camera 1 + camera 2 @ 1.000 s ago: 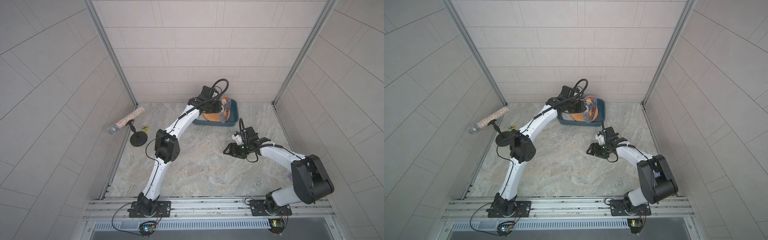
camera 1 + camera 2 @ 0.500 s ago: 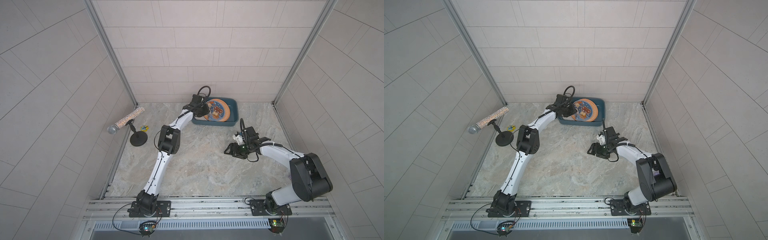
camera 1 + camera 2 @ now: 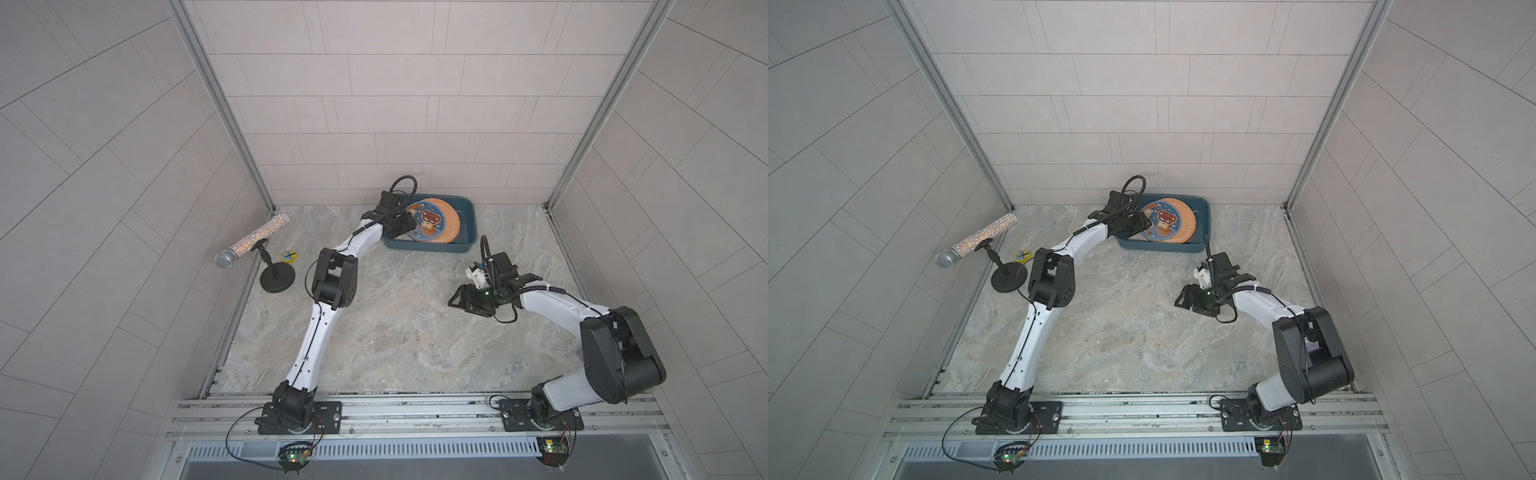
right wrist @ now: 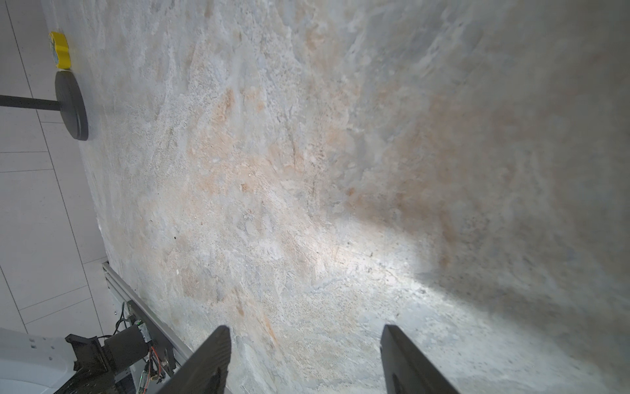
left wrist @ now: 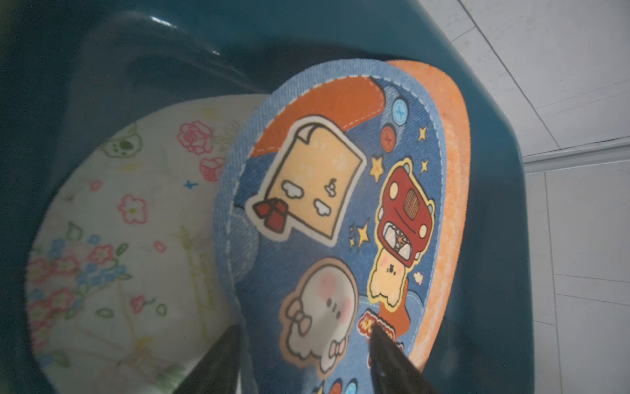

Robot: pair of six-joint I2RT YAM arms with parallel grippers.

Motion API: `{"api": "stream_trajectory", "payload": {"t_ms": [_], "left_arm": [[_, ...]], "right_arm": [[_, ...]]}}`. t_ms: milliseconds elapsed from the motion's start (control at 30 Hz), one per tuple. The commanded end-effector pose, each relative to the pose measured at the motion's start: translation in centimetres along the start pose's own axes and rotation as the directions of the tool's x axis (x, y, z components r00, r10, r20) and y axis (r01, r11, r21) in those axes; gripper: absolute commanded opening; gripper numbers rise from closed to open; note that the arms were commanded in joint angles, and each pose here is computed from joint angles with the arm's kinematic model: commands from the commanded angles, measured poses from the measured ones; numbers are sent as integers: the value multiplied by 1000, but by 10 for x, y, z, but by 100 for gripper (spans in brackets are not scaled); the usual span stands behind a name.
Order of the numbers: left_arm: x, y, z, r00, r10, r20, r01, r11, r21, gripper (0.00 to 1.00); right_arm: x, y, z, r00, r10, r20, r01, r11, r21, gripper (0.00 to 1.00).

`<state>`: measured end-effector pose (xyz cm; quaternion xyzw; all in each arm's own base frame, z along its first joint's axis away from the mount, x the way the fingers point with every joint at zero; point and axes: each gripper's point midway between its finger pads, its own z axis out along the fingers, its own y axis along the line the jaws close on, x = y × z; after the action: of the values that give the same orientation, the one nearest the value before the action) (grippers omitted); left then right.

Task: Put the coasters into the storage box
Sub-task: Place the coaster in the storage box, then reset both arms

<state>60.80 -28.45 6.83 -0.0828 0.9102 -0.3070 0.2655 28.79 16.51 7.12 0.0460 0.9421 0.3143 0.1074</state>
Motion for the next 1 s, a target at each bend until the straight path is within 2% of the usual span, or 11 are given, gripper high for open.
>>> {"api": "stream_trajectory", "payload": {"t_ms": [0, 200, 400, 500, 767, 967], "left_arm": [[-11, -18, -24, 999, 28, 33, -28, 999, 16, 75], [-20, -34, -57, 993, 74, 89, -78, 996, 36, 88], [-15, -42, -104, 979, 151, 136, -156, 988, 21, 99], [-6, -33, -132, 969, 180, 167, -183, 983, 0, 100], [29, 22, -207, 954, 203, 222, -186, 978, -94, 100], [49, 80, -254, 935, 241, 259, -180, 955, -238, 100]], "right_arm": [[-2, 2, -10, 1000, -9, 23, 8, 1000, 15, 73], [-7, 4, -18, 998, -48, 40, 46, 998, 44, 73], [-28, 1, -33, 989, -115, 91, 106, 989, 107, 76], [-42, 0, -42, 980, -149, 129, 132, 983, 129, 81], [-78, -2, -73, 932, -269, 242, 210, 947, 243, 99], [-104, -11, -99, 868, -370, 332, 233, 892, 386, 100]]}}
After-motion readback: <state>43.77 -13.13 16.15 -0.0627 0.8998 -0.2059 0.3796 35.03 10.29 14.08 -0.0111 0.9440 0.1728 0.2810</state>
